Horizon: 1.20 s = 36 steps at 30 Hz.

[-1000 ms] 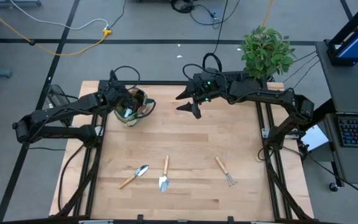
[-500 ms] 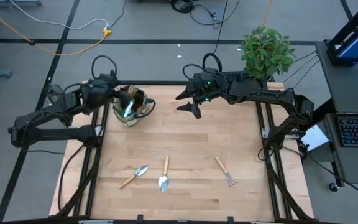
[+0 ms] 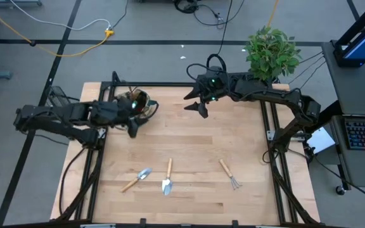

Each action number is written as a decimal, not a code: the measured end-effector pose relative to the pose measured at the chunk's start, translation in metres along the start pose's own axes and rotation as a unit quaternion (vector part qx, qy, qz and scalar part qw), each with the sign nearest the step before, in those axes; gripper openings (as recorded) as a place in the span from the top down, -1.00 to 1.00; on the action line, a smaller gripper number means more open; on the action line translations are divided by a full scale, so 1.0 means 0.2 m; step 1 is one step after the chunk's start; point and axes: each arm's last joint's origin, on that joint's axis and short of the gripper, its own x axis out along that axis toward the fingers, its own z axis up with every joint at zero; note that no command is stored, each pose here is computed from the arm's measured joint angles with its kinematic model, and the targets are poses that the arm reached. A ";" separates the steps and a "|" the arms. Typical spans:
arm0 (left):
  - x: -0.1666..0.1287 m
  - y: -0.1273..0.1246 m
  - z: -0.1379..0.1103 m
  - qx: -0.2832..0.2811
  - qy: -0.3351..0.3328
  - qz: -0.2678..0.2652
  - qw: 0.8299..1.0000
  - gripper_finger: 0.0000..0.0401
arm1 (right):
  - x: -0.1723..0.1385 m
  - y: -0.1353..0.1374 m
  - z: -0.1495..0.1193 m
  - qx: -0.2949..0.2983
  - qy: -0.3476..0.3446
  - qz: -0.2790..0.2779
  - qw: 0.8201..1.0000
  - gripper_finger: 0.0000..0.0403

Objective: Pick & Place Garden tools in Gardening bag
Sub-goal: Put the left trowel into the gardening bag

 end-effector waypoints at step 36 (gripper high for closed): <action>0.07 -0.58 -0.78 -0.534 0.428 0.221 0.695 -0.20 | -0.01 -0.02 0.00 -0.029 -0.006 -0.004 1.000 -0.20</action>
